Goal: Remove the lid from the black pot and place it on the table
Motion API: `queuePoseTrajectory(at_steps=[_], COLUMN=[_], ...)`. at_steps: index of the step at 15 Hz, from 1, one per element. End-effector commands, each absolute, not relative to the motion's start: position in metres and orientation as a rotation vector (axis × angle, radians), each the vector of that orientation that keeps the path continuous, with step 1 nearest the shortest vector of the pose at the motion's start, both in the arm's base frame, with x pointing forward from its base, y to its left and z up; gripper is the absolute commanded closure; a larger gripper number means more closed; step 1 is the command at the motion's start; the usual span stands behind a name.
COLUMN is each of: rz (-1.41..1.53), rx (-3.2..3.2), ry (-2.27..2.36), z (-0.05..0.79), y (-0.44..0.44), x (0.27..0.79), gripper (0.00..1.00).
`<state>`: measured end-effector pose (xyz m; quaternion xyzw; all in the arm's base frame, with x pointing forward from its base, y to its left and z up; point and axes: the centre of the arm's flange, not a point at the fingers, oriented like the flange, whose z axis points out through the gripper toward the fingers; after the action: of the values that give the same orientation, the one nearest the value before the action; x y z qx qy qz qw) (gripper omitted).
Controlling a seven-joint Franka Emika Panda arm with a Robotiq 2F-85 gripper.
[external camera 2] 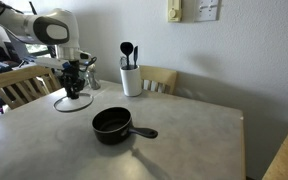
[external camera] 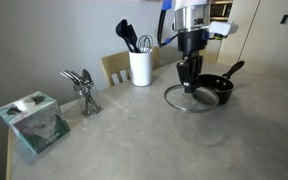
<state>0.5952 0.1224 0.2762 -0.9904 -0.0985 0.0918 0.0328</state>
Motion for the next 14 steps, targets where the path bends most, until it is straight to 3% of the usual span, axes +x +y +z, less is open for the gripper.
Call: queuePoseTrajectory(at_steps=[1, 14], rz=[0.244, 0.163], rx=[-3.105, -3.099], ry=[-0.183, 0.384], z=[0.247, 0.194], y=[0.158, 0.170], x=[0.614, 0.622], gripper=[0.85, 0.85])
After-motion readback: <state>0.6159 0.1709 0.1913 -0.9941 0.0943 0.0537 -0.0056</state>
